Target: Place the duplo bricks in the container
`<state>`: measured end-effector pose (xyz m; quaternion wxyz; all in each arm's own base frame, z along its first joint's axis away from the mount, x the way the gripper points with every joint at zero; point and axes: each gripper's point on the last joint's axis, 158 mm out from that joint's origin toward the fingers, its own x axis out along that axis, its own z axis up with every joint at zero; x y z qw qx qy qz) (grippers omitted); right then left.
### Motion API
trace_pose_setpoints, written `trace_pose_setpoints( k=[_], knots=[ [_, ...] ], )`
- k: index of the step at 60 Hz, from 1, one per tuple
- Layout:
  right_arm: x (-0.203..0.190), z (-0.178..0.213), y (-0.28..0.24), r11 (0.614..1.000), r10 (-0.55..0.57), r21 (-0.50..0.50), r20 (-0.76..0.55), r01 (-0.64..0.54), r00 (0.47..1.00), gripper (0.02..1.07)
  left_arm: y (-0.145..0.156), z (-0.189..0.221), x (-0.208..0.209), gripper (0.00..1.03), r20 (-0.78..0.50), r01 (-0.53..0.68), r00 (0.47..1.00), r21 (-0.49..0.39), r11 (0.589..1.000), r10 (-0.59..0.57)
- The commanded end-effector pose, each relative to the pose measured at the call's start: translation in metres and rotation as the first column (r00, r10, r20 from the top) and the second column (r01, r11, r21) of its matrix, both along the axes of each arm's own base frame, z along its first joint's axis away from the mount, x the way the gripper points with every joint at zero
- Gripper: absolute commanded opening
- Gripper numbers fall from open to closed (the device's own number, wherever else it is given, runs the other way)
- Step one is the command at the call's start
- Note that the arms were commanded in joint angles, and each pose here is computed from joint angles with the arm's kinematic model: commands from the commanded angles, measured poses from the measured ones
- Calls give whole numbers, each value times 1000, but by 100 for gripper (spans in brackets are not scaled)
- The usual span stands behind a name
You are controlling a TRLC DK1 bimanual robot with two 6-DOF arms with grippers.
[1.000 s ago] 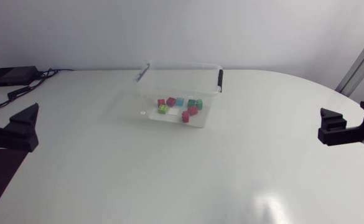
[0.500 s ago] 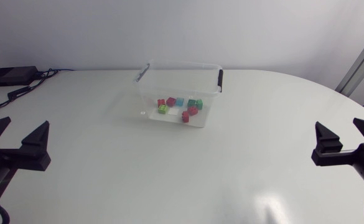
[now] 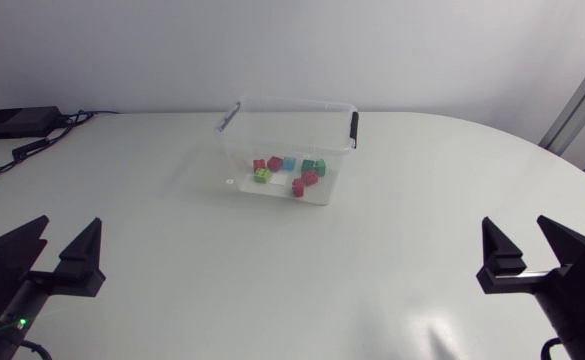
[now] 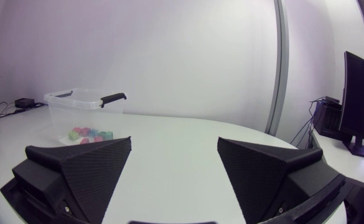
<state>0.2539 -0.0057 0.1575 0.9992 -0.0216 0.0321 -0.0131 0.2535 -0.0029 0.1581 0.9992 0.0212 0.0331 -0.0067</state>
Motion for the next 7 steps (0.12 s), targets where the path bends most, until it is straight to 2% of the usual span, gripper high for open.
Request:
trace_pose_setpoints(
  k=[1,7],
  knots=[
    [0,-8,4,999,15,43,8,-15,1000,102,0,-8,1,98,5,2,1000,-43,999,-2],
    [0,-8,4,999,15,43,8,-15,1000,102,0,-8,1,98,5,2,1000,-43,999,-2]
  ],
)
